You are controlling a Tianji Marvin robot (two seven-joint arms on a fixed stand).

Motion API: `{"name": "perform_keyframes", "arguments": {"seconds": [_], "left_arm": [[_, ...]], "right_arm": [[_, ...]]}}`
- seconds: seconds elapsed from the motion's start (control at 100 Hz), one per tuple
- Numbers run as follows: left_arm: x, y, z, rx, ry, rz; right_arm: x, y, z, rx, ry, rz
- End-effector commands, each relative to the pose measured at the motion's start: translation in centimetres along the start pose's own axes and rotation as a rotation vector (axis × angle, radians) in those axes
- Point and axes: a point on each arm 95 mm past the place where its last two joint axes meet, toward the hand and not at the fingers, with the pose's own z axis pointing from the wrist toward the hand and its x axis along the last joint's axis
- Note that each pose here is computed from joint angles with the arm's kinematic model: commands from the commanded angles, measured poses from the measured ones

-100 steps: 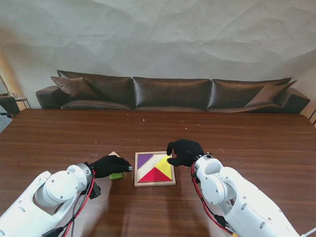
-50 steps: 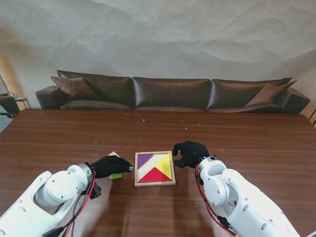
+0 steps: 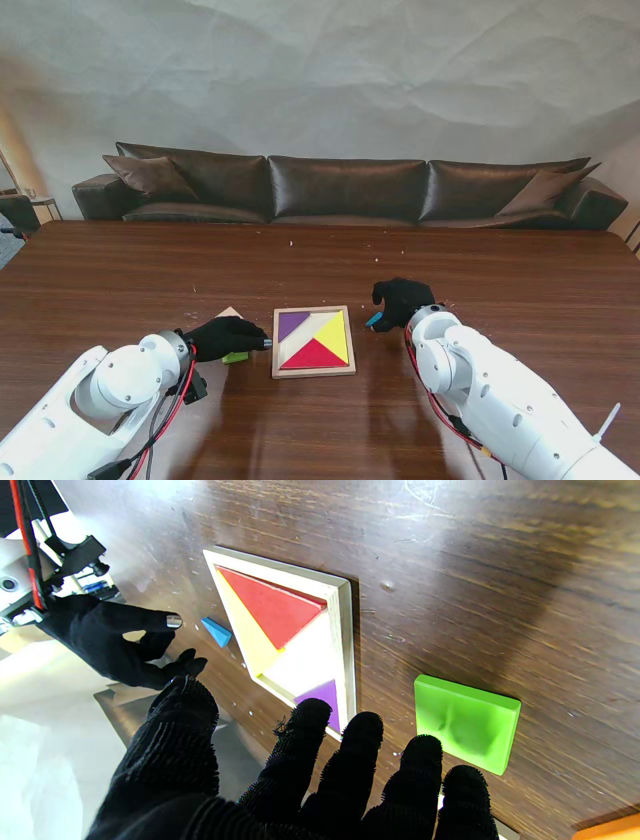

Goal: Assemble the tangram pieces into a square

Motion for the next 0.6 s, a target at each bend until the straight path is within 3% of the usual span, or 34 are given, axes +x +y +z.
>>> {"name": "perform_keyframes", "arguments": {"seconds": [0.0,0.59], "left_arm": [[0.1,0.3,0.1,-0.025,0.0,-0.006],[0.2,0.5,0.2,-0.036,-0.008,-0.009]], "right_arm": [[0.0,0.0,0.5,0.011,-0.01,0.003],[-0.9,-1.8,3.1,0.022,-0.041,-0.025]]}}
